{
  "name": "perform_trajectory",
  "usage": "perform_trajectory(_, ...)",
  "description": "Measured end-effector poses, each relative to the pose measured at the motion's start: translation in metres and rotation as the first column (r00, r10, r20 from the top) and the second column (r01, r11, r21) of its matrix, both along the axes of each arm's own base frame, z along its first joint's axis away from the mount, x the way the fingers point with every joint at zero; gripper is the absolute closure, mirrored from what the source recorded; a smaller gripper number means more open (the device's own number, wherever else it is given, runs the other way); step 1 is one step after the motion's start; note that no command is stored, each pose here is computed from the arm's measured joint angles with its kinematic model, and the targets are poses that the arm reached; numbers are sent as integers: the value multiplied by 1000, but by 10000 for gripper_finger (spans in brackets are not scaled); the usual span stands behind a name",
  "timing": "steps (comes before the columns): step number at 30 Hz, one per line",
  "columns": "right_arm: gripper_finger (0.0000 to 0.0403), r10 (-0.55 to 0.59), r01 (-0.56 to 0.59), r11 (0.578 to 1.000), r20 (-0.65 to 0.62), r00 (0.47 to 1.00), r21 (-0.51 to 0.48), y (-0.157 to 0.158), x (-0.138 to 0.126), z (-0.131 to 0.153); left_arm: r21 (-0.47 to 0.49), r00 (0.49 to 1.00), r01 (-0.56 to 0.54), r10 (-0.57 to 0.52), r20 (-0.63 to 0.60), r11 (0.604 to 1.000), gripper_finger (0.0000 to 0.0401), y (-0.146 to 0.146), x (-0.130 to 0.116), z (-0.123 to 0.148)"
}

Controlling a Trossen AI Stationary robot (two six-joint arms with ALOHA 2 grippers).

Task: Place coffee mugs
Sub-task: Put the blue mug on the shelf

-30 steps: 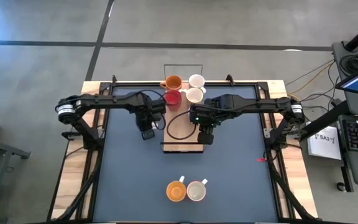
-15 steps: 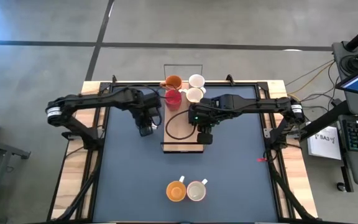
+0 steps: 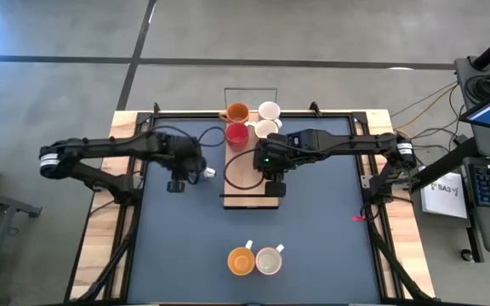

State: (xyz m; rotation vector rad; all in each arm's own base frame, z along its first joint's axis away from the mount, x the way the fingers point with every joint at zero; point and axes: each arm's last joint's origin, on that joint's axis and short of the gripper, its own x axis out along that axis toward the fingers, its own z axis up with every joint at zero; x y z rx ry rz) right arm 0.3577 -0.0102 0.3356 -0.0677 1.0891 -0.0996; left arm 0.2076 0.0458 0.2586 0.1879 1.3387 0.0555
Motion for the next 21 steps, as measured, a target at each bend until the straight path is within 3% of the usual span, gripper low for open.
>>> perform_trajectory(13,298,-22,22,1000,1,1000,12,0,0,-1,16,988,86,-83,-130,996,300,5,10,-38)
perform_trajectory(19,298,-21,21,1000,2,1000,12,0,1,-1,-40,997,-7,4,-77,999,382,7,18,-41)
perform_trajectory(21,298,-20,20,1000,2,1000,11,0,1,-1,-55,997,-47,44,-59,997,391,7,19,-39)
